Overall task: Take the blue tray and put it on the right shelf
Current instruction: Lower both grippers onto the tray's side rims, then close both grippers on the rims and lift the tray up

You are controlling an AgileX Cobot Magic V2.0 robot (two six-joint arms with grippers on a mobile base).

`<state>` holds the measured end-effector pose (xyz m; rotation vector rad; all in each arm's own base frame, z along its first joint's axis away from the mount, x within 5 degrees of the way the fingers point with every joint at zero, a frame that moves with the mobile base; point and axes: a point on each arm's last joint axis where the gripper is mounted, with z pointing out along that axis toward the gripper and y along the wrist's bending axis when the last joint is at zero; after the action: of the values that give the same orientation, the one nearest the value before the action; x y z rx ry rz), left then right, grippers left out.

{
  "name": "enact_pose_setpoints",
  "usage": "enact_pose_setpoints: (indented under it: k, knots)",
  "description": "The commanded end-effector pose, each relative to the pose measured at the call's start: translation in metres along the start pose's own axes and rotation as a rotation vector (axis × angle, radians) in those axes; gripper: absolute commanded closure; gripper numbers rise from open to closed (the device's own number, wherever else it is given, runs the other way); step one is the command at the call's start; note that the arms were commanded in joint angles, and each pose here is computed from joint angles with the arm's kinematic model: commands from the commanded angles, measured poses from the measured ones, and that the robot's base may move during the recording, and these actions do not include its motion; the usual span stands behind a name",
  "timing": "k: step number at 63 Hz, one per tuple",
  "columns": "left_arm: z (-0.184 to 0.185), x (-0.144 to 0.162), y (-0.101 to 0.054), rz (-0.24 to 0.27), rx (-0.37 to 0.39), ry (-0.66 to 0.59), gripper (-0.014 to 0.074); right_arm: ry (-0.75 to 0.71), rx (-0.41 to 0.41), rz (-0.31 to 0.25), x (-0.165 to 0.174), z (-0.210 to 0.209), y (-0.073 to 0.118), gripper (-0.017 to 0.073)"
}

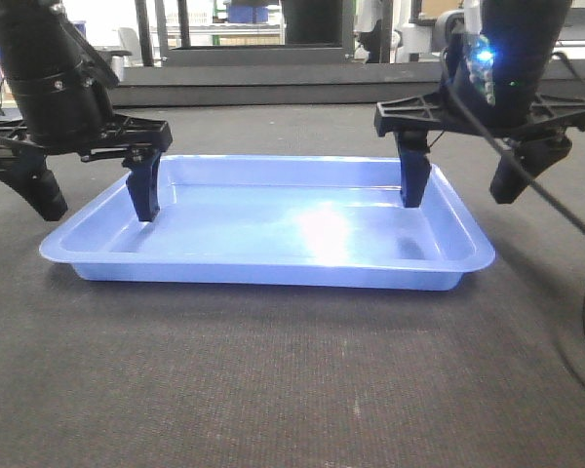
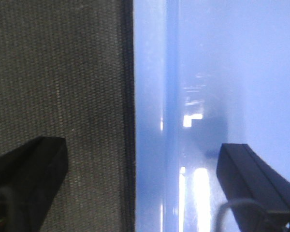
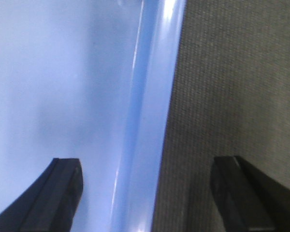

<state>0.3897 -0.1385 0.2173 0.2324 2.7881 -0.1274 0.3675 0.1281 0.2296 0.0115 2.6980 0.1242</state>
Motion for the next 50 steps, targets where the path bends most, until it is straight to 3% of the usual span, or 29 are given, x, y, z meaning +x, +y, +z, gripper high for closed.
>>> enact_pose_setpoints:
  k: [1, 22, 37, 45, 50]
  knots:
    - [-0.026, -0.013, -0.002, -0.016, 0.028, -0.117, 0.0067, -0.114, -0.039, 0.005, -0.016, -0.019, 0.003, -0.0059]
    - [-0.022, -0.014, -0.002, -0.017, 0.029, -0.119, 0.01, -0.087, -0.03, 0.002, -0.014, -0.005, 0.003, 0.0242]
    - [-0.017, -0.013, -0.002, -0.018, 0.028, -0.102, 0.0304, -0.076, -0.026, 0.002, -0.013, -0.005, 0.003, 0.0356]
    - [-0.017, -0.013, -0.002, -0.018, 0.028, -0.106, 0.0448, -0.044, -0.012, 0.002, -0.01, 0.0, 0.002, 0.0517]
    - [-0.017, -0.013, -0.002, -0.018, 0.028, -0.106, 0.0565, -0.029, -0.008, 0.003, -0.009, 0.003, 0.002, 0.0503]
